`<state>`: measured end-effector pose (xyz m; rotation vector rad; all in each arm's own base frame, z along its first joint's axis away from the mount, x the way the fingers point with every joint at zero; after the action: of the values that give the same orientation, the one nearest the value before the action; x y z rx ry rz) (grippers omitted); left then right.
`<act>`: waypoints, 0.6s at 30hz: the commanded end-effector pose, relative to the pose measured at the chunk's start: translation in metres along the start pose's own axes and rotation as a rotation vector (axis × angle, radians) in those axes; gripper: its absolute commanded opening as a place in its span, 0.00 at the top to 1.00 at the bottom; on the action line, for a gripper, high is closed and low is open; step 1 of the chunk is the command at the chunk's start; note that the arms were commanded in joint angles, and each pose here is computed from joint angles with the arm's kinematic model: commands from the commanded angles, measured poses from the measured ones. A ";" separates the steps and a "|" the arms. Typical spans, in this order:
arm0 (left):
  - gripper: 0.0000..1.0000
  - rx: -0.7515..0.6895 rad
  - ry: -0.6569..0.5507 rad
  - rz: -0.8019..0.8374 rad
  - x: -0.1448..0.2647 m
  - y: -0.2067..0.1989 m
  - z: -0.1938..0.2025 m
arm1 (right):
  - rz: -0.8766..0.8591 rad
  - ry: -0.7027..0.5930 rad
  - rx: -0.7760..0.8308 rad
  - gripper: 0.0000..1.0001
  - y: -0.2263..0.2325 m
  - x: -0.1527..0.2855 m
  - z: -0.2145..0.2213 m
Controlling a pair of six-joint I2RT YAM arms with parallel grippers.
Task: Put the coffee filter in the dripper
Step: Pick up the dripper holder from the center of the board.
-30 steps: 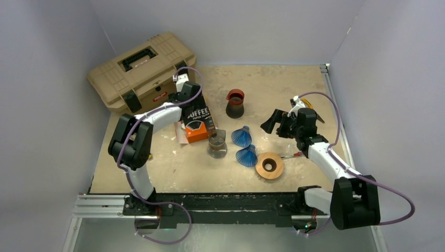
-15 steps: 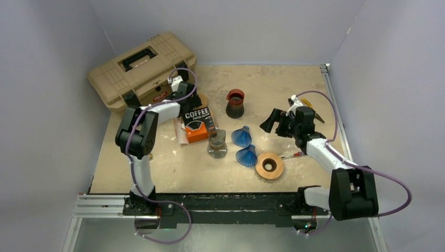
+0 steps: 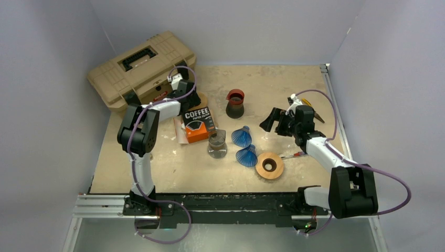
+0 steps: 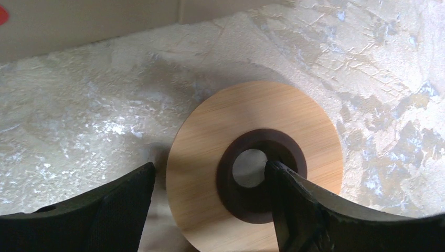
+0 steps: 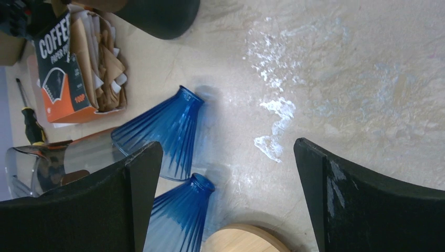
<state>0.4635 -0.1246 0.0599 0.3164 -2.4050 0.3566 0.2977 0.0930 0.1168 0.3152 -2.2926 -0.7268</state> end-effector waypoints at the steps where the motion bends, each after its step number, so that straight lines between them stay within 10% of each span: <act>1: 0.28 0.004 0.061 0.001 -0.011 0.003 0.008 | -0.081 -0.054 0.020 0.01 0.023 0.003 -0.026; 18: 0.62 0.023 -0.048 0.194 0.047 -0.012 -0.029 | -0.097 -0.090 0.025 0.01 0.033 0.020 -0.031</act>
<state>0.4460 -0.1258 0.0639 0.2053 -2.3779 0.3905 0.3007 0.0965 0.1438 0.3682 -2.3436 -0.7612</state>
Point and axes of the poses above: each gripper's point midway between its finger pads, its own x axis back along the fingers, its own y axis along the line the jaws close on, z = x × y, the point moved 4 cm from there along x, back along the fingers, and after that the axes turned 6 degrees about -x, right-handed, at the moved point
